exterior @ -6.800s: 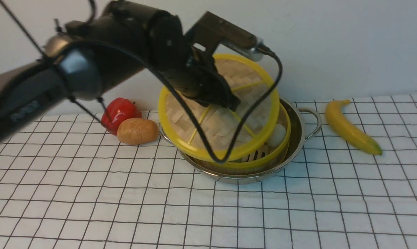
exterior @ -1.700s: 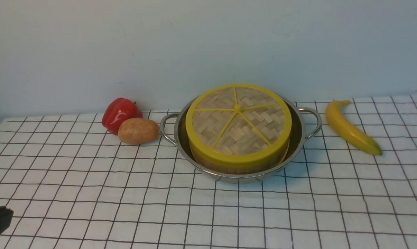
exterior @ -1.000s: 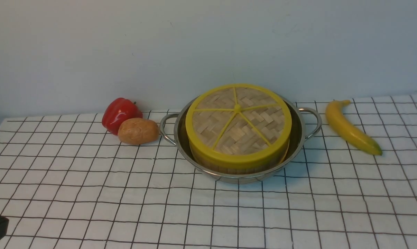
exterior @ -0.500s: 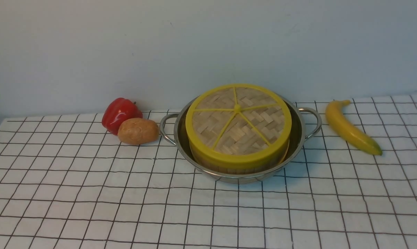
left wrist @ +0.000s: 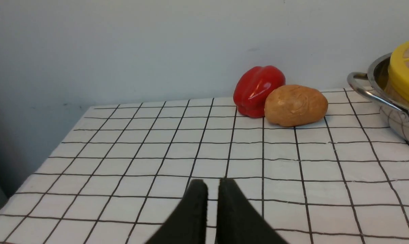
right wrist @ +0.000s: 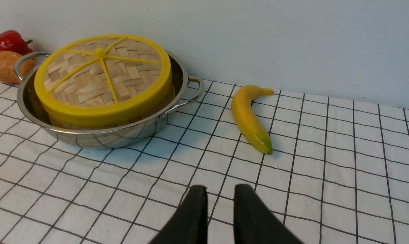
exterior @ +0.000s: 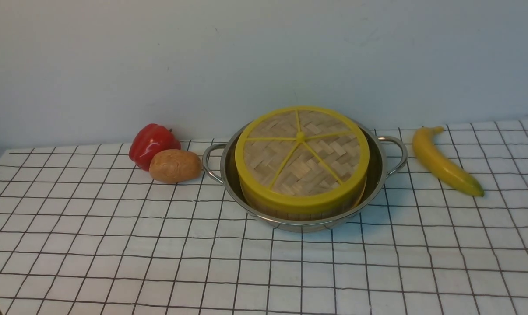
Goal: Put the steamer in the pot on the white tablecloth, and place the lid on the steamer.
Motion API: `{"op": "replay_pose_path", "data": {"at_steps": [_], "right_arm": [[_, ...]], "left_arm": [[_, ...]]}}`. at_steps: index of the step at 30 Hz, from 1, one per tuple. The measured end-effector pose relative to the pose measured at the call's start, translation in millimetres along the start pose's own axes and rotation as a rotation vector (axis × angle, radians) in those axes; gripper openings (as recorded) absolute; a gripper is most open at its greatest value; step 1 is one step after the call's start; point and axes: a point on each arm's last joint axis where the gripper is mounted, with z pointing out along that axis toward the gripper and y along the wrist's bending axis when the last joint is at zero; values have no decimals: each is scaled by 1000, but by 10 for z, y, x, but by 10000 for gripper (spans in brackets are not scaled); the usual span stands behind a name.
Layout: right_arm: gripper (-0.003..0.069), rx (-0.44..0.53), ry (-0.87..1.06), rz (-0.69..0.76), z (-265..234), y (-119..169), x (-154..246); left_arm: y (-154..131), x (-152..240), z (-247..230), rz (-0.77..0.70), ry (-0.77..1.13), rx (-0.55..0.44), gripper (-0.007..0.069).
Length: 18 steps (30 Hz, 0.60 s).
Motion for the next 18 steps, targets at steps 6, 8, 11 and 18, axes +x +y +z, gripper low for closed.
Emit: {"op": "replay_pose_path", "data": {"at_steps": [6,8,11,18], "right_arm": [[161,0,0,0,0,0,0],[165,0,0,0,0,0,0],[174,0,0,0,0,0,0],[194,3,0,1,0,-1,0]], "left_arm": [[0,1,0,-1,1,0,63],[0,1,0,-1,1,0,64],[0,1,0,-1,1,0,70],[0,1,0,-1,1,0,84]]}}
